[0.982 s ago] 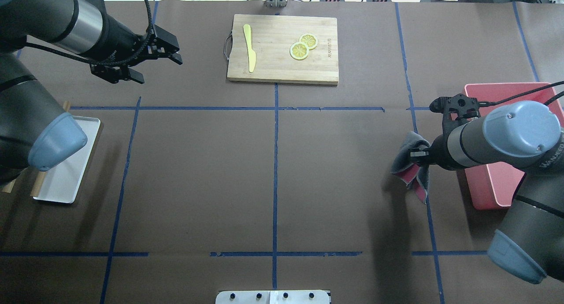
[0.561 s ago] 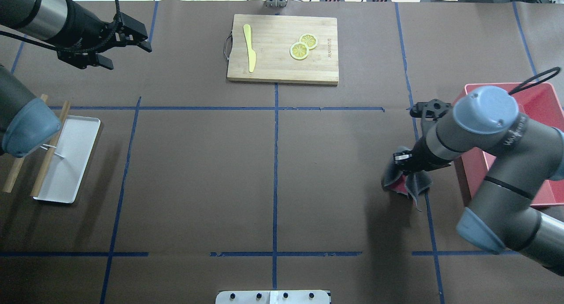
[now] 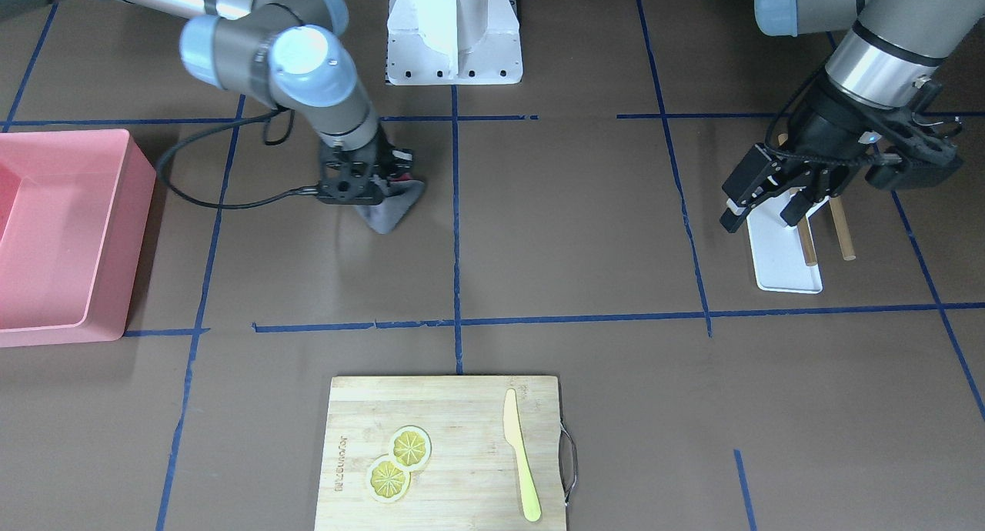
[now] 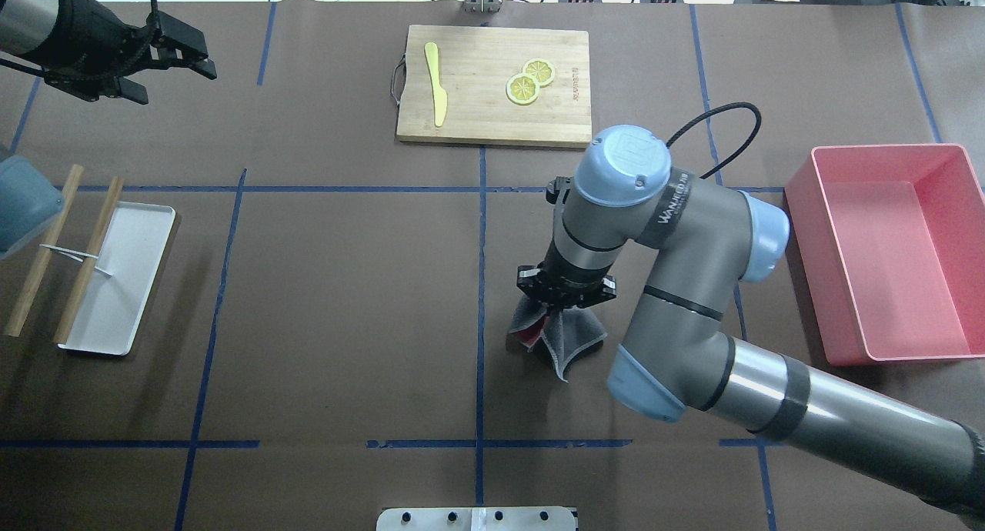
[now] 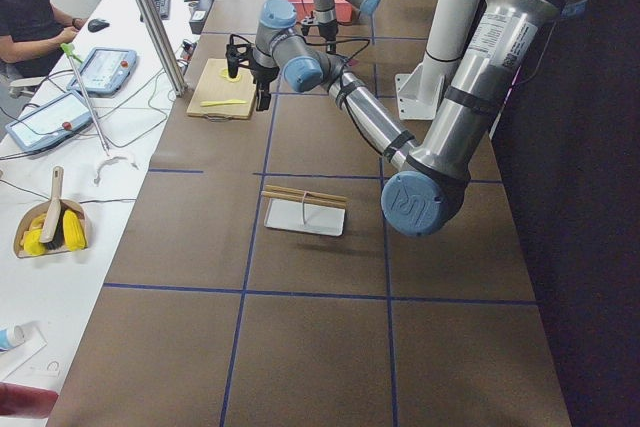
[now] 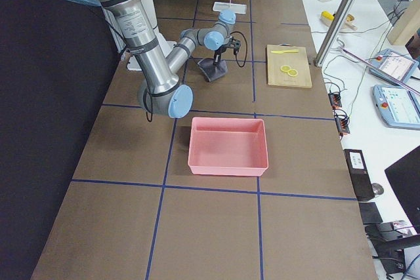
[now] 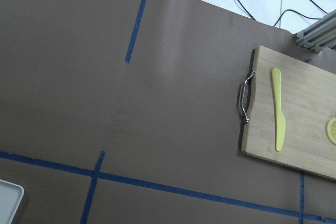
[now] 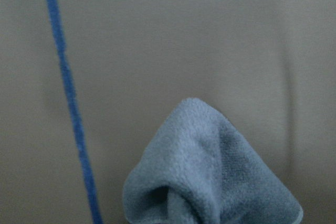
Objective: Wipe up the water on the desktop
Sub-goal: 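Lower the towel with the right gripper and wipe across the table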
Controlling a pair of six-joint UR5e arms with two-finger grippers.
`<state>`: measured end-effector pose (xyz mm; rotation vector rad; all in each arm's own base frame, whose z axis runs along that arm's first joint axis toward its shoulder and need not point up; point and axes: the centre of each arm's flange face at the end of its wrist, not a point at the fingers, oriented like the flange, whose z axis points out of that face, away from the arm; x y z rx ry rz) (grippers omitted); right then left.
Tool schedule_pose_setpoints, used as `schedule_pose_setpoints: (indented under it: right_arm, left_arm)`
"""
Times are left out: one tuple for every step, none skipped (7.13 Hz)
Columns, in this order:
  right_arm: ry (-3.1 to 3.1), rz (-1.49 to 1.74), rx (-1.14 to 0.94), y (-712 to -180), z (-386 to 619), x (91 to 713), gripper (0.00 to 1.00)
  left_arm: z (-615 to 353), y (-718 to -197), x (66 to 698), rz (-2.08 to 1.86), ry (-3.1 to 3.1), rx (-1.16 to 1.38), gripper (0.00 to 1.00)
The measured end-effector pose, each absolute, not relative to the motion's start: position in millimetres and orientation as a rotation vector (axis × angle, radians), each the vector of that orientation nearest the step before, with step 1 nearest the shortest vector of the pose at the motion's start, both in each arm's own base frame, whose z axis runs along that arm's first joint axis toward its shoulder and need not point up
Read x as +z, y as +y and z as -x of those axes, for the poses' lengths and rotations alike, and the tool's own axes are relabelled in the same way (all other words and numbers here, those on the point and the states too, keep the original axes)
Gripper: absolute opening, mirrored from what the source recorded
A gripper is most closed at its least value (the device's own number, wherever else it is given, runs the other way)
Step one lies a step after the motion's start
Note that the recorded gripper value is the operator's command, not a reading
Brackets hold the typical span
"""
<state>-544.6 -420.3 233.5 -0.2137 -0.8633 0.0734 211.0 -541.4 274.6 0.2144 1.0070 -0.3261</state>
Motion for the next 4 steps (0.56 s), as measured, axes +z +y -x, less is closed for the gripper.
schedule_pose_setpoints:
  right_arm:
    - [-0.865, 0.239, 0.118, -428.4, 565.3, 219.3, 0.0]
    - [-0.857, 0.257, 0.145, -431.7, 566.9, 230.3, 0.0]
    - [-0.839, 0.261, 0.162, -433.4, 545.9, 262.0, 0.0]
    - [-0.819, 0.245, 0.166, -438.6, 509.4, 299.6, 0.0]
  left_arm:
    - [-209.1, -539.8, 280.7, -0.222, 0.997, -0.306, 1.0]
    - [-208.0, -539.0, 284.9, -0.224, 0.991, -0.297, 1.0]
    - [-207.0, -538.5, 288.1, -0.227, 0.986, -0.289, 1.0]
    - [-205.2, -538.1, 293.0, -0.232, 0.977, -0.274, 1.0]
